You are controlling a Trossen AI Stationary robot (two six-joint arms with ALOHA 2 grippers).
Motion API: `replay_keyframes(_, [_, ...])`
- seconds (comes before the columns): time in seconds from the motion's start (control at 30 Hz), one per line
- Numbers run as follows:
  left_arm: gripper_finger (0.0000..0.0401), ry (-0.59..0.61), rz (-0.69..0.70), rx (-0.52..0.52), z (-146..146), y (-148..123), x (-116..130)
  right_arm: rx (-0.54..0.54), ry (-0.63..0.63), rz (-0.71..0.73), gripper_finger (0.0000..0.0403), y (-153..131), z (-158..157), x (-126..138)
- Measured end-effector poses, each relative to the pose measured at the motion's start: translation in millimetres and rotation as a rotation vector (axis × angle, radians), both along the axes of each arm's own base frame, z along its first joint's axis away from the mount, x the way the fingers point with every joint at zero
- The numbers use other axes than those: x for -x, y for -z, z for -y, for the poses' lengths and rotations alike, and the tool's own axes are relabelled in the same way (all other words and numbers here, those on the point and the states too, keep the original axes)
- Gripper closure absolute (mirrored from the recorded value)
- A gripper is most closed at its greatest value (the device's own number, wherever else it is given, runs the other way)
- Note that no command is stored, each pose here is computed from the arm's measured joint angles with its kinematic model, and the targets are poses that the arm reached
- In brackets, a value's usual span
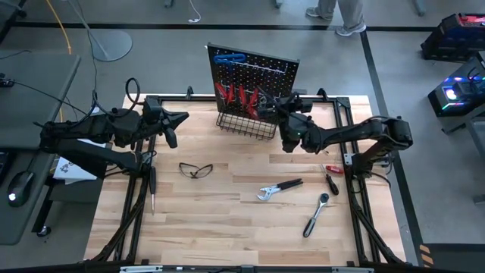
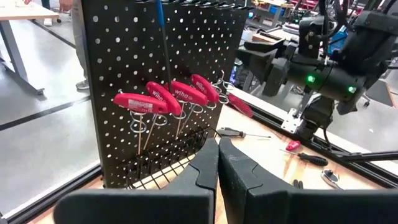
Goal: Hang tools onto peg board
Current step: Hang the left red allen wrench on the pegboard
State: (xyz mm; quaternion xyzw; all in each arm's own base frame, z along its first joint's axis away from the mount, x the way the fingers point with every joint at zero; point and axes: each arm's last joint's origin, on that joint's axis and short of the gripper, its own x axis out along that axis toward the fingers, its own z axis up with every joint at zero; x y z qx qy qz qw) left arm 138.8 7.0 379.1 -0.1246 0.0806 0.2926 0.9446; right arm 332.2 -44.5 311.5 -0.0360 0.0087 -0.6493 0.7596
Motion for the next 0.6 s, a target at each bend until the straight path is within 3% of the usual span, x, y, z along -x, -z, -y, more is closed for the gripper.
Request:
replay_keyframes(0.33, [0.0401,0.0,-0.047,-0.003,0,4,1,0.005,-0.034,0.034,0.0163,-11,-9,6])
replay_keyframes(0.6, [0.0401,0.008,-0.072,-0.035,0,4,1,0.045,-0.294,-0.039,0.0183,-27,-76,16])
